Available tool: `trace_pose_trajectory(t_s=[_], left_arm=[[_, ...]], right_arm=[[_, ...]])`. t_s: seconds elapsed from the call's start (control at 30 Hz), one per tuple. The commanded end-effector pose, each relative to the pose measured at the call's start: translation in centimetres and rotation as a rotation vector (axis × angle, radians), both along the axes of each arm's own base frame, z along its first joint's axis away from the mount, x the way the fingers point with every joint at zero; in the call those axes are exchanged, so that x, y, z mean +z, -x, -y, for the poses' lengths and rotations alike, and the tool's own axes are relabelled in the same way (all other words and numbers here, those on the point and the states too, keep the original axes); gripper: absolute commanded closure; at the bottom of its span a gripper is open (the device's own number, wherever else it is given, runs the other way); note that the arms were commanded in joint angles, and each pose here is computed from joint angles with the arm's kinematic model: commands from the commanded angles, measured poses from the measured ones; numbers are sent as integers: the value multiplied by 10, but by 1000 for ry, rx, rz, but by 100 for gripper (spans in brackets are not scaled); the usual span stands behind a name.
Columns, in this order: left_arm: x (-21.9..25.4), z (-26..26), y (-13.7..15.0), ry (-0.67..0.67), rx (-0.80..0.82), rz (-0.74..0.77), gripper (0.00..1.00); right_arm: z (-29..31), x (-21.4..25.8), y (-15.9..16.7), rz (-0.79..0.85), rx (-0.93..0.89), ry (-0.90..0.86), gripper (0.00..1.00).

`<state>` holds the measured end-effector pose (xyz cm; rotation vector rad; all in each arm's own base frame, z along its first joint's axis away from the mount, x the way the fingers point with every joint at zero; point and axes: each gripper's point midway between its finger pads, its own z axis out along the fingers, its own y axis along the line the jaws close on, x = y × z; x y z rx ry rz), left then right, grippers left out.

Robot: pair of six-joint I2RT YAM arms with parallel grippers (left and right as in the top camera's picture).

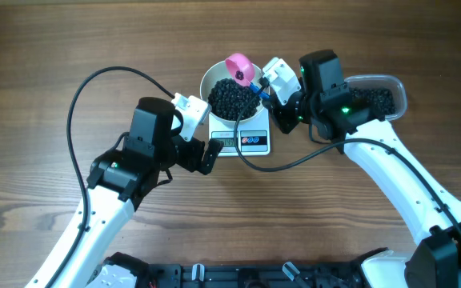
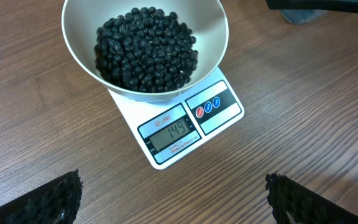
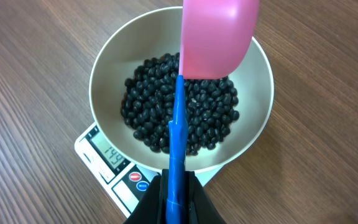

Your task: Scoop item into bowl and weigh 150g on scale

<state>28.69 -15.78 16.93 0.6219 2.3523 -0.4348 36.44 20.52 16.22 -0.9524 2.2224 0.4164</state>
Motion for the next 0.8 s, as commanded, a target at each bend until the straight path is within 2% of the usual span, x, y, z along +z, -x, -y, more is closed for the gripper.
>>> trace_pose_trajectory(t_s=[0.0,0.77], left_arm=[[-4,2,2,-5,-17,-9,0],[-4,2,2,-4,-18,-9,0]], right_arm=[[-5,-1,0,-28,-17,-36,96],[-6,1,-3,-10,-16,-41,96]])
